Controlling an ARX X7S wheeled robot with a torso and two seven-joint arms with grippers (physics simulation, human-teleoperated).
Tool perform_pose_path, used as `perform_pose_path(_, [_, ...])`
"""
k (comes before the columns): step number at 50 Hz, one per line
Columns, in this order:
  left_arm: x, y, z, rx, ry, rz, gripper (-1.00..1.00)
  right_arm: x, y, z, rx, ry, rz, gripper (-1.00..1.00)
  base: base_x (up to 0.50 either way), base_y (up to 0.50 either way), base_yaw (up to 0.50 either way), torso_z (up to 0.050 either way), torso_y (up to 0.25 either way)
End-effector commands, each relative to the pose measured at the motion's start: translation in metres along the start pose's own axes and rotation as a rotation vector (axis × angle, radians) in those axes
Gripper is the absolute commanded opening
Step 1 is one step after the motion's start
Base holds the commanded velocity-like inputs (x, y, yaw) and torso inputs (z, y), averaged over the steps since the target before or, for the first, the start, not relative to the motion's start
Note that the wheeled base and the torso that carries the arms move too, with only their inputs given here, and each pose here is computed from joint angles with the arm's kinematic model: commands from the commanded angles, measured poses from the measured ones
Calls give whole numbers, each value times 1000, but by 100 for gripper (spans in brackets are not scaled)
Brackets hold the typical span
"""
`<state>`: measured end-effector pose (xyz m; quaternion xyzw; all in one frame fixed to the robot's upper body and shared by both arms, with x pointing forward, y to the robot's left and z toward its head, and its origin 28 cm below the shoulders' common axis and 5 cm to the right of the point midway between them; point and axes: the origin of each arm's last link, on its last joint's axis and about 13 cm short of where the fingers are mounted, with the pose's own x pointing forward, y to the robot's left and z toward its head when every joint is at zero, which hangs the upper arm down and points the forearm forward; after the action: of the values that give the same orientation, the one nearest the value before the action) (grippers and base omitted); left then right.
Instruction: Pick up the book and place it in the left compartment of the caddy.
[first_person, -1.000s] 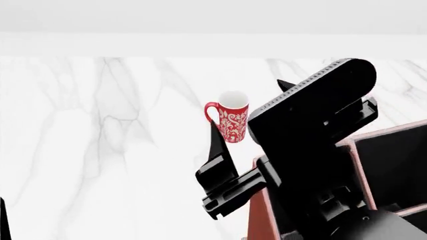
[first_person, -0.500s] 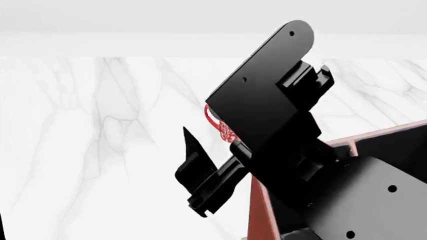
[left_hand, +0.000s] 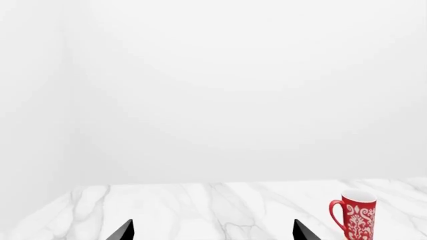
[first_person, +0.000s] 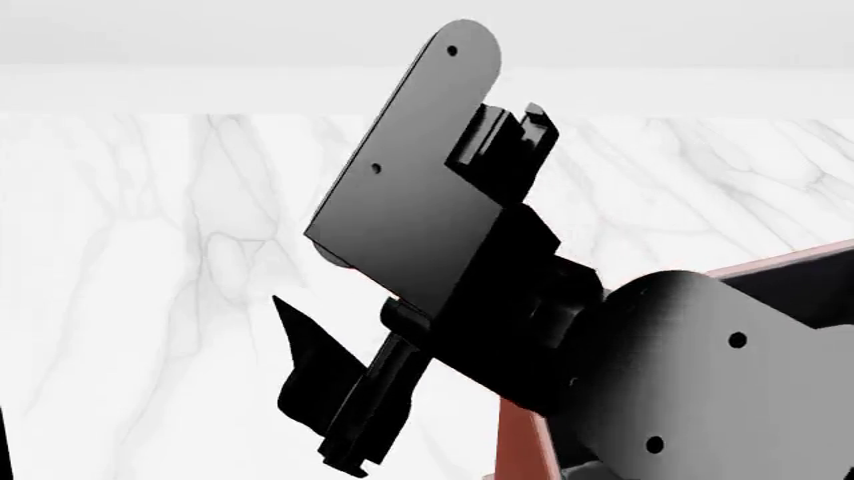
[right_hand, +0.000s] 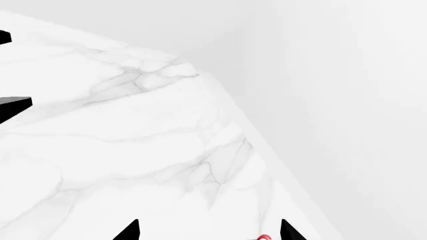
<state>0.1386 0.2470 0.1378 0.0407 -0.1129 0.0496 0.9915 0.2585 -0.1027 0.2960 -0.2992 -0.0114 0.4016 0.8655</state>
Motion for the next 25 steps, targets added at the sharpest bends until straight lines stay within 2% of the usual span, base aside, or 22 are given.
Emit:
perform_pose_path(1, [0, -1, -1, 4, 2, -6, 100, 10, 7, -6, -17, -1, 103, 100, 0, 0, 0, 0, 0])
perform_pose_path(25, [1, 2, 0, 2, 0, 5, 100, 24, 22, -23, -2, 62, 271, 100, 0, 0, 0, 0, 0])
